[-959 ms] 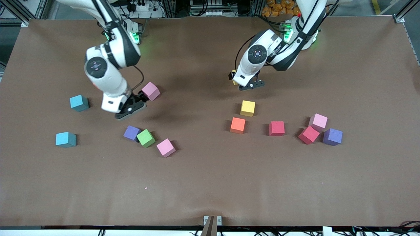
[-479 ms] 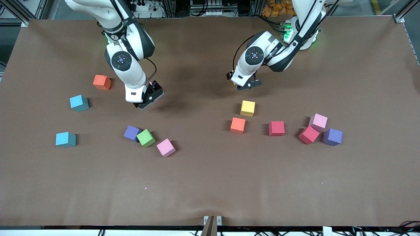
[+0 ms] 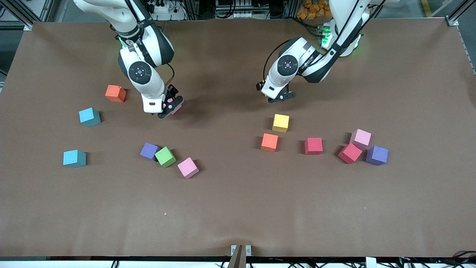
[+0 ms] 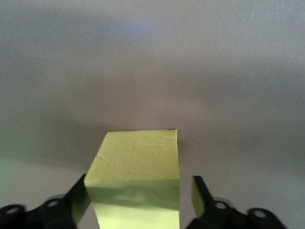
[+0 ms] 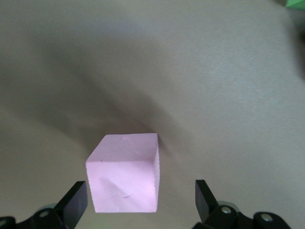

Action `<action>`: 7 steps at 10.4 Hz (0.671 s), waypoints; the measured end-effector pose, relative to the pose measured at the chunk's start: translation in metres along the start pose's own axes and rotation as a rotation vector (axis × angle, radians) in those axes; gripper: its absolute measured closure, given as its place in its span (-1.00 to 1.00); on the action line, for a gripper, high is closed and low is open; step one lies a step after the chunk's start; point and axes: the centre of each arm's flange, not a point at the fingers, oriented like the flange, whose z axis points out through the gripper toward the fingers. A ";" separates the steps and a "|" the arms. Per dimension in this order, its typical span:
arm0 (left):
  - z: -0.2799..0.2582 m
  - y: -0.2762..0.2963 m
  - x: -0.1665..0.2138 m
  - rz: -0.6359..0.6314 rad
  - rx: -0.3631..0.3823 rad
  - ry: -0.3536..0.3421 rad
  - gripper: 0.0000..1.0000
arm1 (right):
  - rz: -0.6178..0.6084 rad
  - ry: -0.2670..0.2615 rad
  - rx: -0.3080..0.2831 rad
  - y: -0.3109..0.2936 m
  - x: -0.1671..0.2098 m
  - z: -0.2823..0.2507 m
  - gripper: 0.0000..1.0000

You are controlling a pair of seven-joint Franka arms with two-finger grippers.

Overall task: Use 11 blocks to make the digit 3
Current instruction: 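Lower and close both grippers on the pink and yellow cubes, then lift the pink cube with the right gripper while the left gripper carries yellow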

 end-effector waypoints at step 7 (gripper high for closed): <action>-0.013 0.025 -0.012 0.096 0.028 0.031 -0.19 | -0.034 0.033 -0.015 -0.018 -0.017 0.033 -1.00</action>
